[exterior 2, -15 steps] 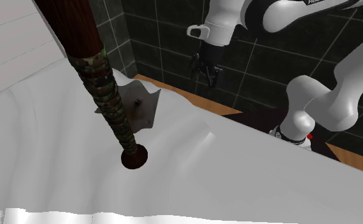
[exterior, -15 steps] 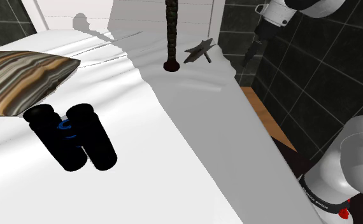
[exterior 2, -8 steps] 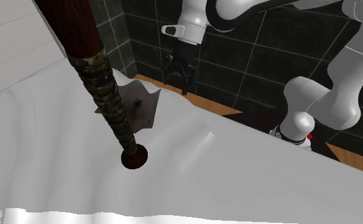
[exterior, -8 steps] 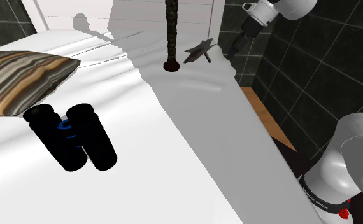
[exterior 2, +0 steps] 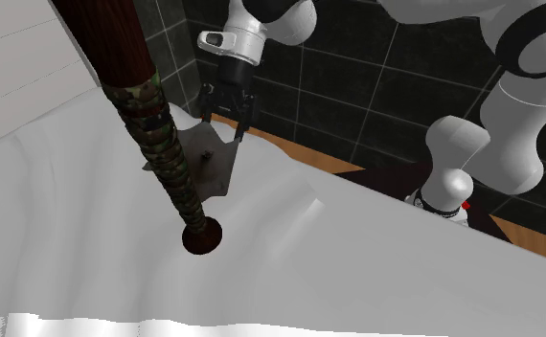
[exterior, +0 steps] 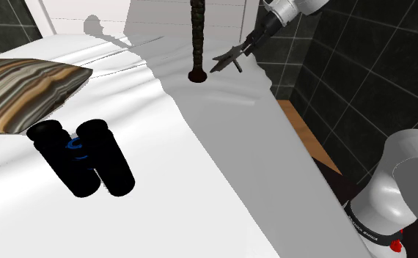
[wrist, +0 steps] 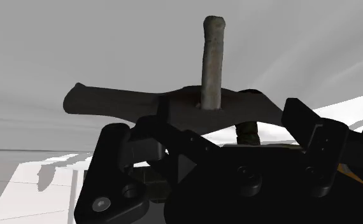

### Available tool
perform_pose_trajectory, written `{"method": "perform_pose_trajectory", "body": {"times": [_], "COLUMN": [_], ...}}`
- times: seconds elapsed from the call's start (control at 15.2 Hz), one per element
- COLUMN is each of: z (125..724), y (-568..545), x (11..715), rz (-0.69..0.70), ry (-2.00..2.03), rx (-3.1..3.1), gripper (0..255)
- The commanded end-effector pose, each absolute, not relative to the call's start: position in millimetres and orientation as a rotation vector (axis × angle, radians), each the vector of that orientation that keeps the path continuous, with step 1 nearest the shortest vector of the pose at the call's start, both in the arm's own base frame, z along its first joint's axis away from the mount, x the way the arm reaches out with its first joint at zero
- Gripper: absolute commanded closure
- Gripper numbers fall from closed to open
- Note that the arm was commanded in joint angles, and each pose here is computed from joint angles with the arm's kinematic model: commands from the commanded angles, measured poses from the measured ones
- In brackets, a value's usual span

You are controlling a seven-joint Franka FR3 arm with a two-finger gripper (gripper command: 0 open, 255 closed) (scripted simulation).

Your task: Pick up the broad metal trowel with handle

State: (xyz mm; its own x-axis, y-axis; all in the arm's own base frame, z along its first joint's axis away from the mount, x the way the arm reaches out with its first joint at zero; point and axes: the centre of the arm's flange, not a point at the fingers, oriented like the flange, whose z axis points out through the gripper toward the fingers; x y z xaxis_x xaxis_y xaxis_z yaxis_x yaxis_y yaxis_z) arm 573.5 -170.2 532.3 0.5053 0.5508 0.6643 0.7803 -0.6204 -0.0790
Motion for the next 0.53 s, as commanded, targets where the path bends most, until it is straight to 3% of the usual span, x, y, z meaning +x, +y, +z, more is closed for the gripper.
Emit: {"method": "perform_pose_trajectory", "body": {"times": [0.0,0.46], "z": [525.8,491.0], "y": [-170.1,-170.1], "x": [585.3,585.3], "rz": [-0.888,-0.888], "ry": [-1.140,-1.140], "rx": [-2.339,-2.339], "gripper": [0,0]}}
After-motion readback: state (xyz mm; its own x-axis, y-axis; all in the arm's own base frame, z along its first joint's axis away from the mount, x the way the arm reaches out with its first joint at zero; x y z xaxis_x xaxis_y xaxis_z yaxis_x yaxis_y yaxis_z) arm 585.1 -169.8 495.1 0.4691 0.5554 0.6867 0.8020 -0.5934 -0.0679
